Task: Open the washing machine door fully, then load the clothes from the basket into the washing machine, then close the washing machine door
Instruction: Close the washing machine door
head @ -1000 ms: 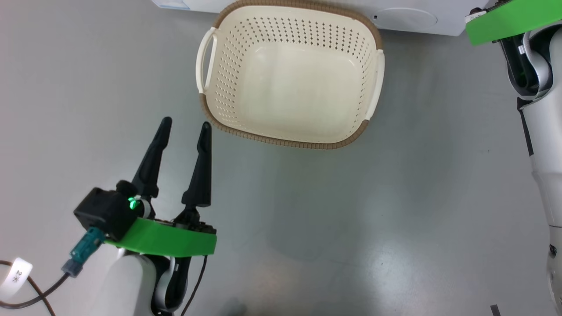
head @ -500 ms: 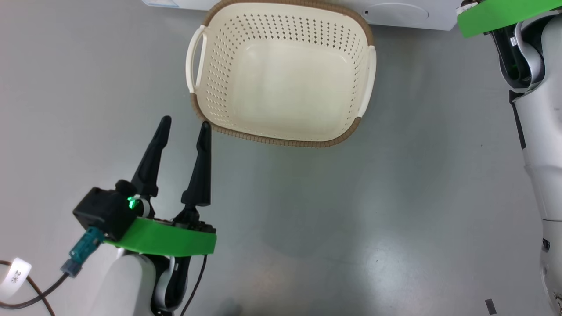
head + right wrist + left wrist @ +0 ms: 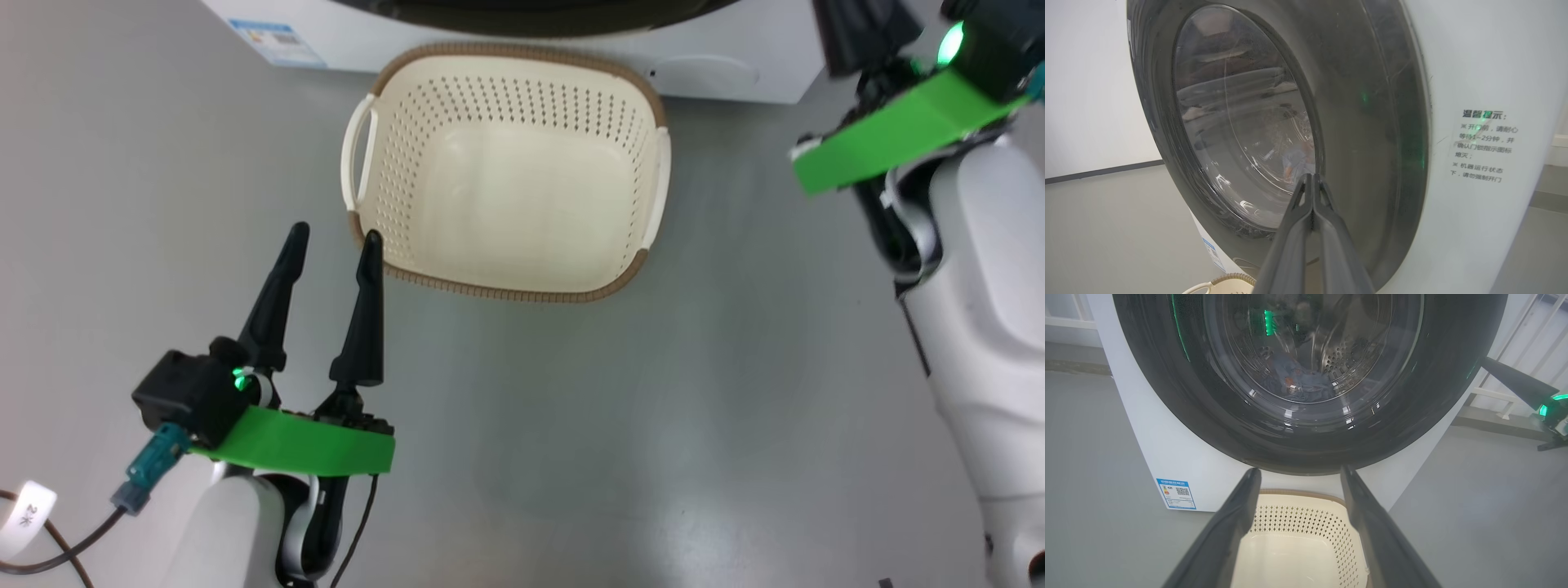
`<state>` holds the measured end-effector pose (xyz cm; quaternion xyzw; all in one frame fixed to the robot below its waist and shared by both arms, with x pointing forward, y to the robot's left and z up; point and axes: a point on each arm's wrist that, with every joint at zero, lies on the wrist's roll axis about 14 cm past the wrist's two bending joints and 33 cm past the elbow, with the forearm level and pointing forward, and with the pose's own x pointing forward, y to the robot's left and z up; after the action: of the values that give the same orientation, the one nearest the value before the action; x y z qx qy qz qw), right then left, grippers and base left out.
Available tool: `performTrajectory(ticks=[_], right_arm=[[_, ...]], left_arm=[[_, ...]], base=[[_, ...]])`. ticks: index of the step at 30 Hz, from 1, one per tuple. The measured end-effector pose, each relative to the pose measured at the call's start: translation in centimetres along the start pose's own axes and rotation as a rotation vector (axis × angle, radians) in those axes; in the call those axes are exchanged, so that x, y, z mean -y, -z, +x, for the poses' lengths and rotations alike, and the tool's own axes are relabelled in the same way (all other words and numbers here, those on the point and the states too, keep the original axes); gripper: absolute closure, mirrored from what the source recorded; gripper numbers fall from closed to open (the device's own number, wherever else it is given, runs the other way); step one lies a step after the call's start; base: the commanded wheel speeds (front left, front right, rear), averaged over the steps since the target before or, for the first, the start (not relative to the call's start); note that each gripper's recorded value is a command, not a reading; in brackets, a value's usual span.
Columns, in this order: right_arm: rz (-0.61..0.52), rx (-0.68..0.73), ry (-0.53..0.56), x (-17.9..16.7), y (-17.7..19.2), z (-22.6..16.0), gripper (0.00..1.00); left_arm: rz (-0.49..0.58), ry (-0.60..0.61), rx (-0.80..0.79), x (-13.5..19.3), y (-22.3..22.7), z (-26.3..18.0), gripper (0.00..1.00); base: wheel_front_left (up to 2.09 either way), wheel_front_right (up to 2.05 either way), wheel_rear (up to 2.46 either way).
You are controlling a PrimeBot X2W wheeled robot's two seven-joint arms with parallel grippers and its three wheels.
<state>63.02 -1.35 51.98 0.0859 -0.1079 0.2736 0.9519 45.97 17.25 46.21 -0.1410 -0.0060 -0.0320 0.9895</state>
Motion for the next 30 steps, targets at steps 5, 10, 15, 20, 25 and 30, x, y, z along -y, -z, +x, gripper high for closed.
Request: performTrajectory(ticks=[5, 10, 15, 20, 25, 30], right_arm=[[0.034, -0.021, -0.001, -1.1, -0.3, -2.1, 1.0], [0.027, -0.041, 0.005, -1.7, -0.7, -4.3, 1.0], [0.041, -0.066, 0.053, -1.6, -1.1, -7.2, 0.99], [0.046, -0.081, 0.092, -1.5, -1.7, -9.6, 0.0], [0.052, -0.09, 0.143, -1.3, -2.4, -12.2, 0.0], [0.055, -0.089, 0.186, -1.3, -3.4, -14.7, 0.0]], left_arm=[[0.013, 0.018, 0.029, 0.7, -1.3, -0.2, 0.0], [0.007, 0.024, 0.042, 1.1, -1.9, -0.9, 0.0], [0.014, 0.034, 0.055, 1.4, -2.7, -1.6, 0.0], [0.015, 0.038, 0.057, 1.7, -3.1, -2.5, 0.0], [0.024, 0.042, 0.063, 1.9, -3.6, -3.5, 0.0], [0.025, 0.007, 0.065, 1.0, -3.9, -5.0, 0.0]], base=[[0.0, 0.0, 0.0], [0.0, 0.0, 0.0], [0.0, 0.0, 0.0], [0.0, 0.0, 0.0], [0.0, 0.0, 0.0], [0.0, 0.0, 0.0]])
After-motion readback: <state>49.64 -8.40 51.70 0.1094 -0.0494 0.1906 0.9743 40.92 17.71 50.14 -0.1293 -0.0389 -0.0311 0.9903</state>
